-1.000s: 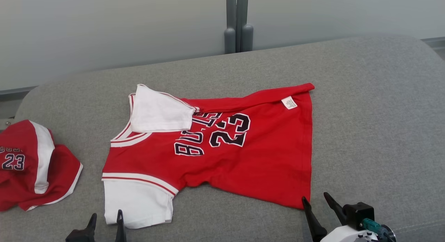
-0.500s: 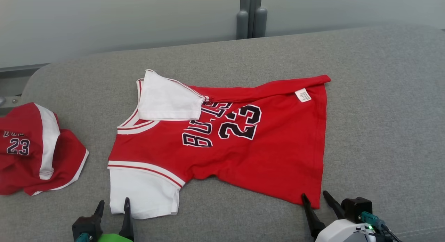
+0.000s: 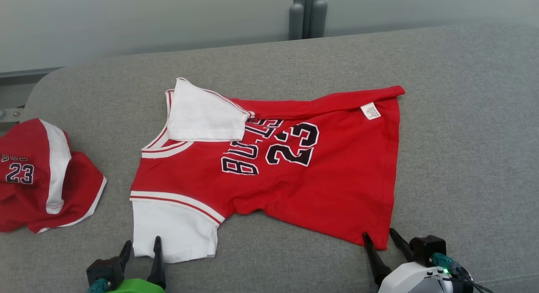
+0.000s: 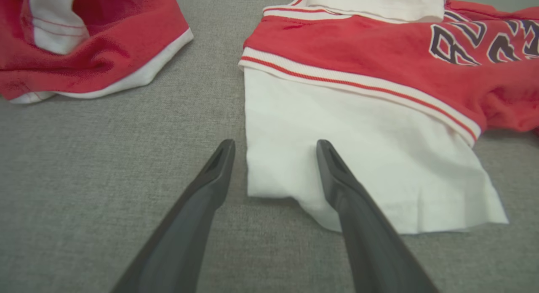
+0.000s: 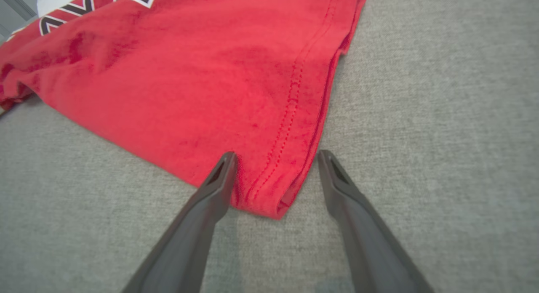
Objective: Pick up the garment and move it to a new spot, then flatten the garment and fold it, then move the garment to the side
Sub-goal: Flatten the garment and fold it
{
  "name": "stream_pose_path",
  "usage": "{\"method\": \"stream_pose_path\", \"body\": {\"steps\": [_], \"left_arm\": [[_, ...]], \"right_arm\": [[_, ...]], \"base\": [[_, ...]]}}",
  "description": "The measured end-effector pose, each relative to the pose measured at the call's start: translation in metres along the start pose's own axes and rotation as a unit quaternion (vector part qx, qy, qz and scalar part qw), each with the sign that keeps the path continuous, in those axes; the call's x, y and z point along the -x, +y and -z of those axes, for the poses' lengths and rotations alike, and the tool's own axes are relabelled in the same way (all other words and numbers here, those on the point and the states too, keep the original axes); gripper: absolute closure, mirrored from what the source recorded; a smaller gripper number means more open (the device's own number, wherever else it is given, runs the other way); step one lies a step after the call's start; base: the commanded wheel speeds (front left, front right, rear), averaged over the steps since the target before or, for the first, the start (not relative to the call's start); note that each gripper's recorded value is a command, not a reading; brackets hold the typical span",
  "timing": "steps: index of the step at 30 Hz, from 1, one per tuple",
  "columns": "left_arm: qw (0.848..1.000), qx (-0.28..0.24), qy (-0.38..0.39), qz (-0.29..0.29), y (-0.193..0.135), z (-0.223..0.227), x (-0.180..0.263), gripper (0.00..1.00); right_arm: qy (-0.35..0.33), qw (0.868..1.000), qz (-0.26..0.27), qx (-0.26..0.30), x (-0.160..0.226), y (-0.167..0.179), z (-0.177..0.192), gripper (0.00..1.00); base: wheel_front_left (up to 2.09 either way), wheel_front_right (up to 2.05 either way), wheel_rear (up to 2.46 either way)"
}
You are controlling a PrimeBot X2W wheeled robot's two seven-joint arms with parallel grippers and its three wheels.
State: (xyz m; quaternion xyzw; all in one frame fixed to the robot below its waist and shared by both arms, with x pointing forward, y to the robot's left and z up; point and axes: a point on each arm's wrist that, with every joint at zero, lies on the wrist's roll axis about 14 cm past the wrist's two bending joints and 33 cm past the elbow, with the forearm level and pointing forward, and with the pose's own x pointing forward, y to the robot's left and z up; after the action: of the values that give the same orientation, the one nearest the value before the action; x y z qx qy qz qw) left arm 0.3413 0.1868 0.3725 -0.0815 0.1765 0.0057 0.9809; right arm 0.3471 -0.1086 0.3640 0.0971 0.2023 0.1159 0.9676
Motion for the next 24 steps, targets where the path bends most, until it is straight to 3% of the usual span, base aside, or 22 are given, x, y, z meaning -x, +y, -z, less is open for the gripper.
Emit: {"method": "stream_pose_path", "body": {"steps": [17, 18, 19, 20, 22, 24], "left_arm": [[0.998, 0.066, 0.018, 0.0, -0.007, 0.01, -0.009, 0.0], [0.998, 0.068, 0.018, 0.0, -0.008, 0.01, -0.008, 0.02], [0.997, 0.069, 0.018, 0.001, -0.008, 0.01, -0.008, 0.21], [0.997, 0.072, 0.017, 0.0, -0.008, 0.01, -0.007, 0.34], [0.997, 0.074, 0.017, -0.001, -0.007, 0.011, -0.004, 0.51], [0.997, 0.078, 0.016, -0.002, -0.007, 0.011, -0.002, 0.55]], "right_arm": [[-0.008, 1.0, 0.002, 0.006, 0.002, -0.001, -0.005, 0.0], [-0.009, 1.0, 0.001, 0.006, 0.002, -0.001, -0.005, 0.0], [-0.009, 1.0, 0.001, 0.006, 0.002, -0.001, -0.005, 0.0], [-0.009, 1.0, 0.001, 0.006, 0.002, -0.001, -0.005, 0.0], [-0.01, 1.0, 0.0, 0.006, 0.002, 0.0, -0.006, 0.0], [-0.01, 1.0, 0.0, 0.006, 0.002, 0.0, -0.006, 0.0]], "base": [[0.0, 0.0, 0.0], [0.0, 0.0, 0.0], [0.0, 0.0, 0.0], [0.0, 0.0, 0.0], [0.0, 0.0, 0.0], [0.0, 0.0, 0.0]]}}
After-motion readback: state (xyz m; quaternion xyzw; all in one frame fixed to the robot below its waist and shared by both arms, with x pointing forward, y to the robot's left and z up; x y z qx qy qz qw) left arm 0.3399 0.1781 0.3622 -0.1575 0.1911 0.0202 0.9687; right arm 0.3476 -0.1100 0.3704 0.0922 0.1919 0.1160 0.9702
